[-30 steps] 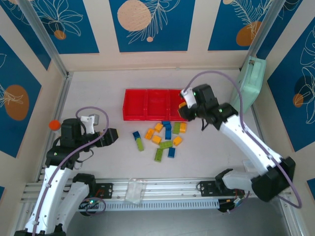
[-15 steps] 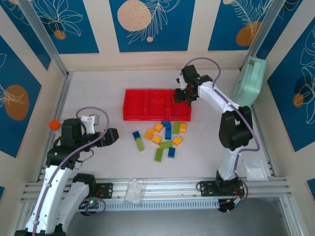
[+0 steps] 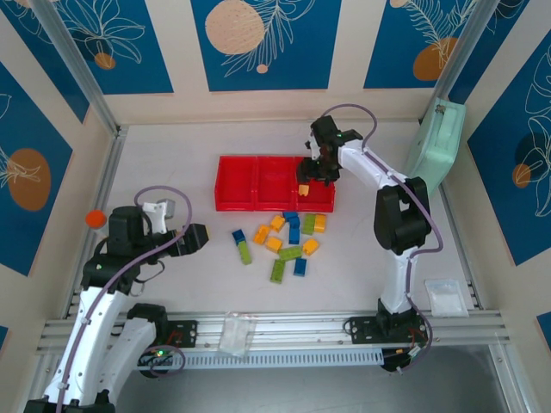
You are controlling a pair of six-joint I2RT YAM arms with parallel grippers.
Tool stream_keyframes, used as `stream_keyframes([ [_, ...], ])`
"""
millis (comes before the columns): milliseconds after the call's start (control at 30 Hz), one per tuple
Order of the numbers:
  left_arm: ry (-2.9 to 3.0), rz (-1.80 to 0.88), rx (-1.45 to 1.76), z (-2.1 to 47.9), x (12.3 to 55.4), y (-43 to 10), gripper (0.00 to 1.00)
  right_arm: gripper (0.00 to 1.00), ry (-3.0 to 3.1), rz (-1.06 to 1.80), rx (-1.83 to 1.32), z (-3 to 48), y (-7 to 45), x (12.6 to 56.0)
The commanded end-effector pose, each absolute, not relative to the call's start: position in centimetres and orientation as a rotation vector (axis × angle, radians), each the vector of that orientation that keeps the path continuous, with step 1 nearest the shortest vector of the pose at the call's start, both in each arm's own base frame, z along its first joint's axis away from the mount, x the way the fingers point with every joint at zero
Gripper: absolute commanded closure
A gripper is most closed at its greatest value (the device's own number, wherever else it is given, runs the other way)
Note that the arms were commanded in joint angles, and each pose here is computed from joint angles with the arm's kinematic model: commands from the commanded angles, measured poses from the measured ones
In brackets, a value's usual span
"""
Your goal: Sort the legos into containers by color
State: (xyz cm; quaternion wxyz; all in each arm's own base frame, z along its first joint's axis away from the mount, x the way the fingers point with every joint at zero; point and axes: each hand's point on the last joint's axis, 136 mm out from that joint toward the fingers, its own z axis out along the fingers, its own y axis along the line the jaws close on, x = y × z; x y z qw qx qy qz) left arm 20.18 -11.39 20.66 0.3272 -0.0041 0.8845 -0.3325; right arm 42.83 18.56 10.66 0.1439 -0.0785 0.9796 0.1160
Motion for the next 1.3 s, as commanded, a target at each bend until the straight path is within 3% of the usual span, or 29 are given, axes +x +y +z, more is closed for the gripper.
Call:
stream_keyframes([
  [0, 2.302, -0.897, 0.032, 20.8, 20.0, -11.9, 0.01, 0.32, 2.834, 0.318, -0.198, 12.0, 18.6, 41.5],
  [167, 2.301, -0.895, 0.030, 20.7, 20.1, -11.9, 0.01, 0.21, 2.823, 0.310, -0.006, 14.3, 17.5, 38.4],
  [367, 2.293, -0.915, 0.045, 20.9, 20.1, -12.2, 0.01, 0.18, 2.769, 0.353, 0.387, 14.6, 16.5, 32.4],
  [467, 2.289, -0.920, 0.048, 20.9, 20.1, -12.2, 0.00, 0.02, 2.713, 0.330, 0.552, 13.6, 16.5, 29.2],
  [500, 2.293, -0.915, 0.043, 20.8, 20.2, -12.2, 0.01, 0.01, 2.706, 0.318, 0.602, 13.0, 16.6, 28.2],
  [800, 2.275, -0.941, 0.066, 21.2, 20.0, -12.5, 0.01, 0.06, 2.674, 0.157, 0.811, 7.6, 17.1, 24.7],
  [1033, 2.257, -0.930, 0.067, 21.4, 19.9, -12.3, 0.01, 0.27, 2.679, 0.133, 0.769, 5.1, 17.7, 25.5],
  [1267, 2.255, -0.938, 0.072, 21.5, 19.8, -12.4, 0.01, 0.26, 2.724, 0.072, 0.738, 3.9, 18.7, 25.3],
])
